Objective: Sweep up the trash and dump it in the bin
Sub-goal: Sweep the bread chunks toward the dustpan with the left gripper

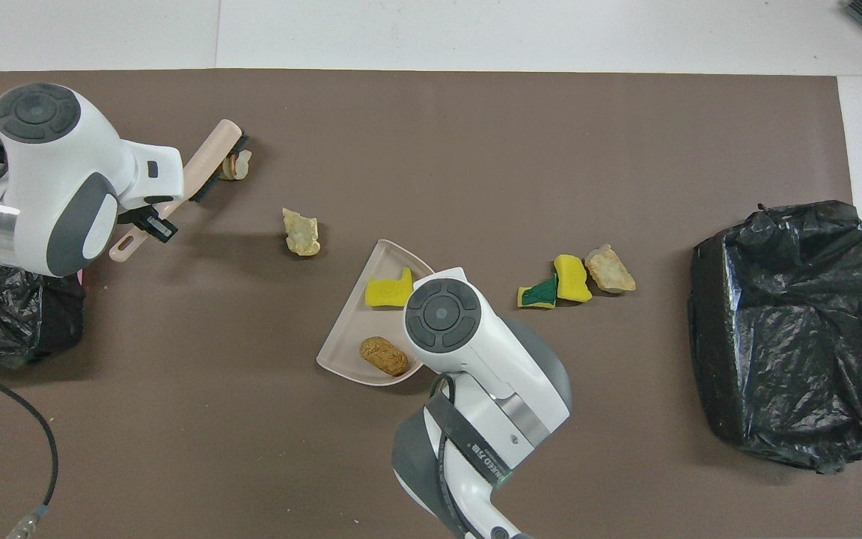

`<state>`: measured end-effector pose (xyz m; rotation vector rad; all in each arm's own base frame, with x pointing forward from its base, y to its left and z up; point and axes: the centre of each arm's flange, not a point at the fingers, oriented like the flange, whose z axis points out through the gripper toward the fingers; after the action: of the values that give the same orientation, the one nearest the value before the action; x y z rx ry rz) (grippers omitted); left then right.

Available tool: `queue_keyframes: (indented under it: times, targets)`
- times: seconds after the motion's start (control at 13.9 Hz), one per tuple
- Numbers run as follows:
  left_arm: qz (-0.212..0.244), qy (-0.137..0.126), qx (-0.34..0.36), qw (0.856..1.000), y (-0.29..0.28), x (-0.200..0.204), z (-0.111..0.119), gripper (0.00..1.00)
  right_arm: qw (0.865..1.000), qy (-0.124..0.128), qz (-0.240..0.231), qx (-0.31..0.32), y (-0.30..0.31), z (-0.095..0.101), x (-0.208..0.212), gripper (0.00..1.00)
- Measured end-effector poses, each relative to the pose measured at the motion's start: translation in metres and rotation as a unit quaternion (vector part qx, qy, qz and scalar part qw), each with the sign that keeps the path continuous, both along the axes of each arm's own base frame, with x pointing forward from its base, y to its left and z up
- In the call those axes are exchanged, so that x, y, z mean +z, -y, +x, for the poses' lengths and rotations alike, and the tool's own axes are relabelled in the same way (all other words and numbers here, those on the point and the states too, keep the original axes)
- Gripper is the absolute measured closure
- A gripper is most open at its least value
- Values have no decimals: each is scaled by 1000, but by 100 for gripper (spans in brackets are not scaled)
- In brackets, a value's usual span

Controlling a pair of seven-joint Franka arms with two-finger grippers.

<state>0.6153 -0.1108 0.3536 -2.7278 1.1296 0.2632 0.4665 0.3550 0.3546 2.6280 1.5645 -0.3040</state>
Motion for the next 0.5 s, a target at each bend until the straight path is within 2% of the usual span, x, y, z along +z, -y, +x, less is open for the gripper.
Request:
queue_keyframes:
  times: [0.07, 0.36, 0.5]
  targets:
    - [-1, -10, -5, 1000, 11, -1, -10, 74, 1000, 0, 0, 0, 0, 0, 0, 68]
    - [-21, -88, 19, 996, 60, 9, -55, 74, 1000, 0, 0, 0, 0, 0, 0, 68]
    - [-36, -112, 34, 992, 72, 22, -69, 74, 1000, 0, 0, 0, 0, 0, 0, 68]
